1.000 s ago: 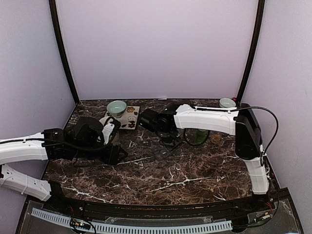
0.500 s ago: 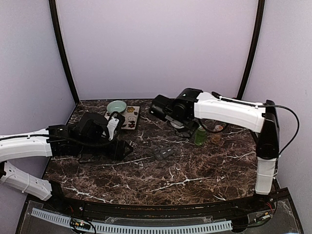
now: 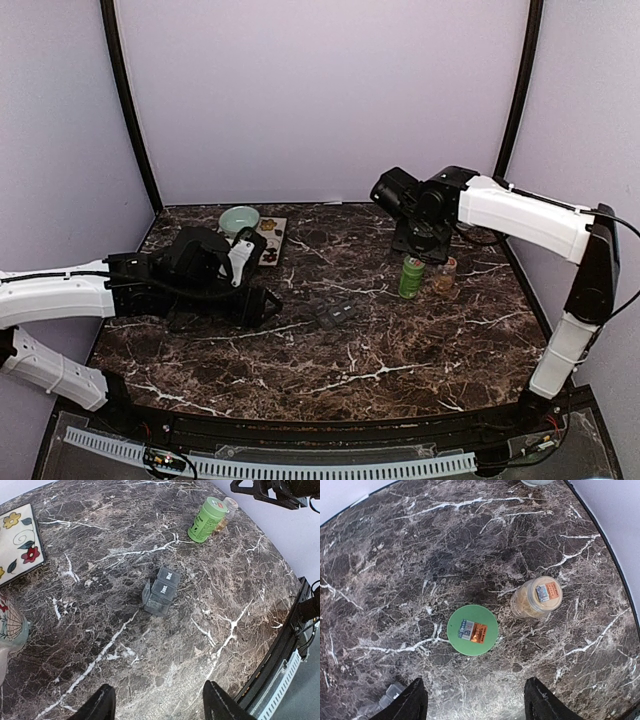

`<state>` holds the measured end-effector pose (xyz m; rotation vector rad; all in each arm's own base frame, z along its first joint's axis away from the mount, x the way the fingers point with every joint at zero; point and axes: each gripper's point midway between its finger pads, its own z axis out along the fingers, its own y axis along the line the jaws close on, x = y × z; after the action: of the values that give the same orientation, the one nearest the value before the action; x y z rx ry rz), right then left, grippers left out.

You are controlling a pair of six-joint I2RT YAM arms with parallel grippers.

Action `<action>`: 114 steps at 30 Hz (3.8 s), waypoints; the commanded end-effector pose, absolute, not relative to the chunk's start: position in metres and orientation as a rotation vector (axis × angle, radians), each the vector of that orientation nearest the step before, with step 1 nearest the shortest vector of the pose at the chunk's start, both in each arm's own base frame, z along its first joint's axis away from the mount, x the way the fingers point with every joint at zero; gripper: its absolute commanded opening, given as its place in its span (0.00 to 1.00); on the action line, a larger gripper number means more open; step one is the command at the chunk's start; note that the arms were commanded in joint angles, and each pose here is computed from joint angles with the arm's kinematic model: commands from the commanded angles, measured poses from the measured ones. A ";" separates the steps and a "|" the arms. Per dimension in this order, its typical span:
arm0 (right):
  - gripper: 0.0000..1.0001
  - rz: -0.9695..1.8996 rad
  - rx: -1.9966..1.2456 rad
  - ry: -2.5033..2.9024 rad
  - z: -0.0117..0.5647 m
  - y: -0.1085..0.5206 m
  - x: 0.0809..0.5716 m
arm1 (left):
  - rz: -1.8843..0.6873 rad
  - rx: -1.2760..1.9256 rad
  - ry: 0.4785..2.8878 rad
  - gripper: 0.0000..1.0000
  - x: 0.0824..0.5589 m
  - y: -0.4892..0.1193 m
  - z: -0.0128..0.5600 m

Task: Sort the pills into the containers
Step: Pick up the pill bottle from the center of the board.

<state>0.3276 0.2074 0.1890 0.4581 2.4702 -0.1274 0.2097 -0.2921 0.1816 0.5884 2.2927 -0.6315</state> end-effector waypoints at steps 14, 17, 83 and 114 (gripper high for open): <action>0.72 -0.083 0.203 2.711 0.156 0.205 0.349 | -0.709 0.622 2.238 0.63 0.225 -0.297 0.199; 0.72 -0.067 0.193 2.724 0.152 0.205 0.354 | -0.712 0.612 2.241 0.63 0.228 -0.294 0.199; 0.37 -0.076 0.159 2.862 0.102 0.198 0.369 | -0.730 0.576 2.277 0.63 0.238 -0.287 0.188; 0.00 0.418 0.022 2.670 0.184 0.271 0.344 | -0.816 0.545 2.241 0.80 0.242 -0.296 0.221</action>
<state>0.3450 0.2381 0.1419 0.0498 2.7838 0.1994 0.2417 -0.2916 0.1979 0.5529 2.2811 -0.7452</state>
